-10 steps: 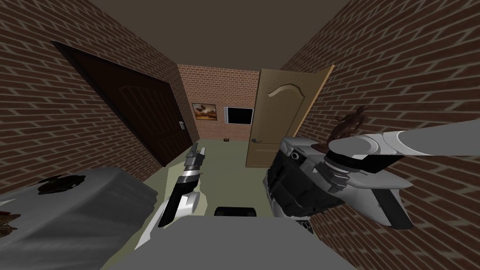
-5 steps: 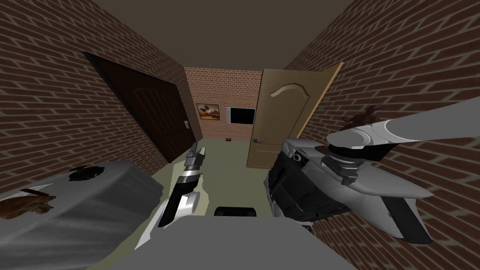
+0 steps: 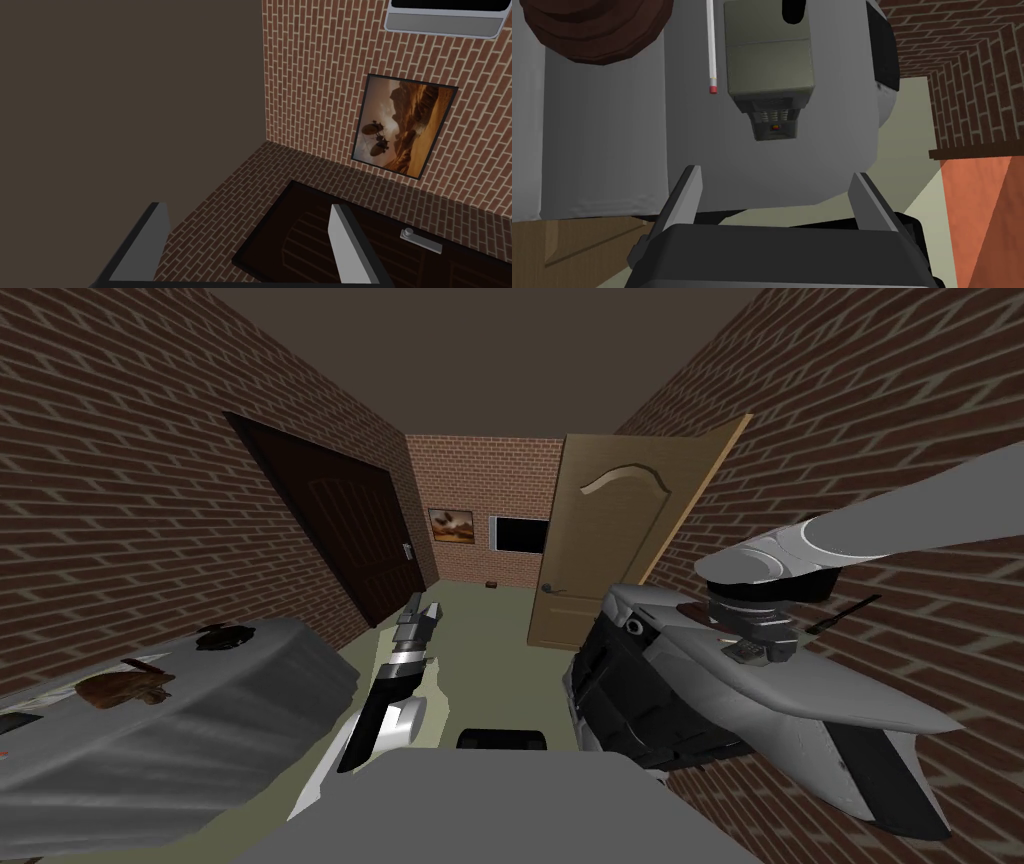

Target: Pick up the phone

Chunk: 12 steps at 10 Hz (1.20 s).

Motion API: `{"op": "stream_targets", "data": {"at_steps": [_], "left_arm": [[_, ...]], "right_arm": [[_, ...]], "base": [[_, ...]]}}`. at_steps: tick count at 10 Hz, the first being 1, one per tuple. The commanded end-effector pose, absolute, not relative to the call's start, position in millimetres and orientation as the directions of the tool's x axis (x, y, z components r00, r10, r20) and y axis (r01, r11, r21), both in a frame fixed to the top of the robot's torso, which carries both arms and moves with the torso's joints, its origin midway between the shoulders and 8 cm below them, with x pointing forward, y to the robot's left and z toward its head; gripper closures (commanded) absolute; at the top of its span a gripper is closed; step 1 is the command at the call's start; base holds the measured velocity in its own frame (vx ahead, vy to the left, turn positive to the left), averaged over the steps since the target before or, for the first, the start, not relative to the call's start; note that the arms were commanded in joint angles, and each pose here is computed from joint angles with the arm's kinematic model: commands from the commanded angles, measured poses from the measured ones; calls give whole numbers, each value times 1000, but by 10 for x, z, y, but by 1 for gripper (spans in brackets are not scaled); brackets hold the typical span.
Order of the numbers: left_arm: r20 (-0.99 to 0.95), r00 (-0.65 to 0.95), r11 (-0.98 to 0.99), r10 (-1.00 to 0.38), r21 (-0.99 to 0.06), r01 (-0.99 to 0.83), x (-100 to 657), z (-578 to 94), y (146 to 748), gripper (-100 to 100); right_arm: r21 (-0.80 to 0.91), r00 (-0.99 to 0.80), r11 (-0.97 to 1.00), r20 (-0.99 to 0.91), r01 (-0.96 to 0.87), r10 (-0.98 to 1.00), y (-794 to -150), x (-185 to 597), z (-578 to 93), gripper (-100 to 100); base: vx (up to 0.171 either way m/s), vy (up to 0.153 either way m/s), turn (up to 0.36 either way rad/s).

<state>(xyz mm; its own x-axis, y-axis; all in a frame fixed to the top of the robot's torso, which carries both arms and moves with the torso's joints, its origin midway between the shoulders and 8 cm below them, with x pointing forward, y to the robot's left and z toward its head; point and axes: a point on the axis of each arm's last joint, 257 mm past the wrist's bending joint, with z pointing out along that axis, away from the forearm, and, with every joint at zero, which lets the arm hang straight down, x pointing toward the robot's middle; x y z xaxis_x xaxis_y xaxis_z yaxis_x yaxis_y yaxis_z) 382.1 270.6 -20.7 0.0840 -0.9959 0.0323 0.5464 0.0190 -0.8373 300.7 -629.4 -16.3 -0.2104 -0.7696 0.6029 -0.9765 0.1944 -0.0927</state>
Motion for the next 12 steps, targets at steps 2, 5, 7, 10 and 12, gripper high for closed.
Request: {"op": "stream_targets", "data": {"at_steps": [2,5,7,10,12], "left_arm": [[32,84,19,-996,-837,546,3821,-207,2705,0],[32,84,19,-996,-837,546,3821,-208,2706,0],[32,84,19,-996,-838,546,3821,-209,2707,0],[32,84,19,-996,-837,546,3821,-207,2705,0],[32,84,19,-996,-837,546,3821,-208,2706,0]], "right_arm": [[-90,-186,173,693,-981,-697,-6429,3055,197,-100],[-89,-183,170,708,-981,-683,-6463,3065,248,0],[-117,-205,170,669,-978,-715,-6575,3060,173,-100],[-134,-202,151,647,-979,-735,-6721,3051,136,-100],[-106,-158,118,643,-987,-749,-6698,3057,115,-100]], "base": [[-65,-81,70],[-25,-40,30],[156,72,-248],[84,40,-79],[126,79,-97]]}}
